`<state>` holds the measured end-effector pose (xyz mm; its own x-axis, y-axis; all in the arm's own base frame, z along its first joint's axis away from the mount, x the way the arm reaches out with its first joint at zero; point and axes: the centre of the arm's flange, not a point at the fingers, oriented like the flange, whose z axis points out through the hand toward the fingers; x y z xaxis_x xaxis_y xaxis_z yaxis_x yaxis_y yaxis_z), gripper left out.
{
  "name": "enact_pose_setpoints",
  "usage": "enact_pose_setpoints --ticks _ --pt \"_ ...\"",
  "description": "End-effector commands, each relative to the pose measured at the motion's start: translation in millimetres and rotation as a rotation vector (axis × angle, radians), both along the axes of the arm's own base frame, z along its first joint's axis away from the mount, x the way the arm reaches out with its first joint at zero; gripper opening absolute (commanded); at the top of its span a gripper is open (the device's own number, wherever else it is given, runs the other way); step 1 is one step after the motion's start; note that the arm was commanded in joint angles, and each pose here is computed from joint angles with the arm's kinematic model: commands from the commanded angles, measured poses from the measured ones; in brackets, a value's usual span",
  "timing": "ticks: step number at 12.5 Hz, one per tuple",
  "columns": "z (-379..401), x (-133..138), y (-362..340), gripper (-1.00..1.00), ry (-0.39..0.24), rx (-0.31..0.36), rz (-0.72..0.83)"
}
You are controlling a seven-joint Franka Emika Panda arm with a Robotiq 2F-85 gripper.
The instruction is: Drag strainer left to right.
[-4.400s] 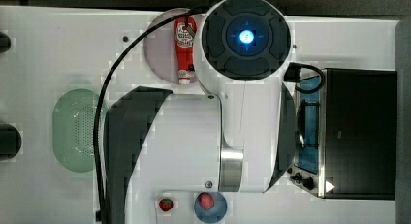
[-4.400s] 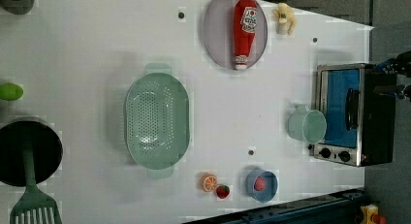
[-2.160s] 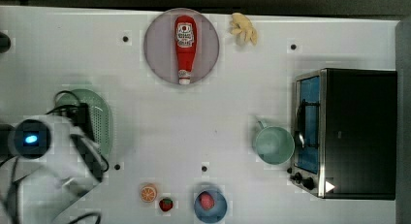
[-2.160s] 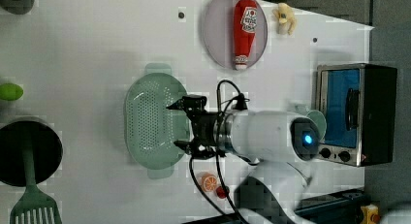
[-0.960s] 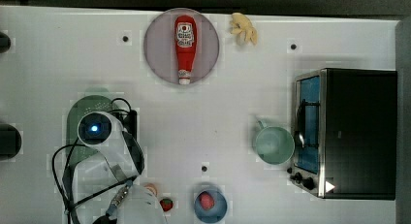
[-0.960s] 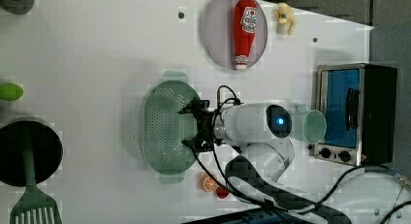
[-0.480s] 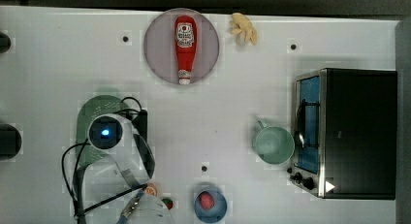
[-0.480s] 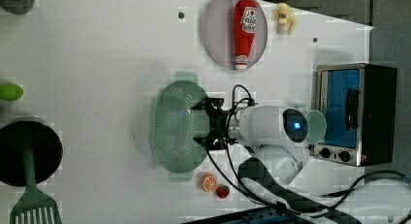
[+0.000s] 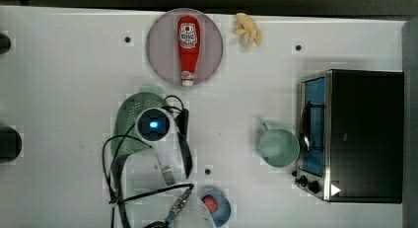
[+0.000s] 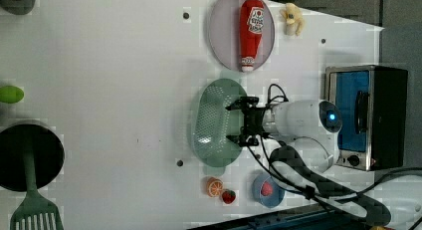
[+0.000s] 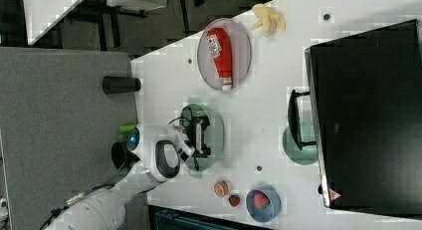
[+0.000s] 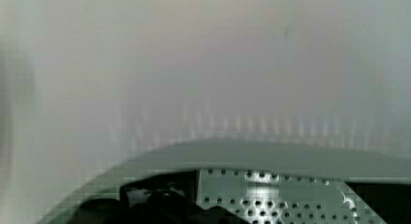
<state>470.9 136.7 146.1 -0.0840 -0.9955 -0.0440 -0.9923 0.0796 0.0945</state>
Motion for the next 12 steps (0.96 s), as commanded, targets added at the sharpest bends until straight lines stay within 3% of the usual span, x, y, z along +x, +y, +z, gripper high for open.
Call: enact_pose_setpoints --ticks 1,7,12 --pt "8 13 -49 1.00 -0.030 -0.009 0.055" --pt "8 17 -119 1.00 -0.039 -0.038 0.124" --pt "9 17 -173 1.00 -0.041 -0.074 0.075"
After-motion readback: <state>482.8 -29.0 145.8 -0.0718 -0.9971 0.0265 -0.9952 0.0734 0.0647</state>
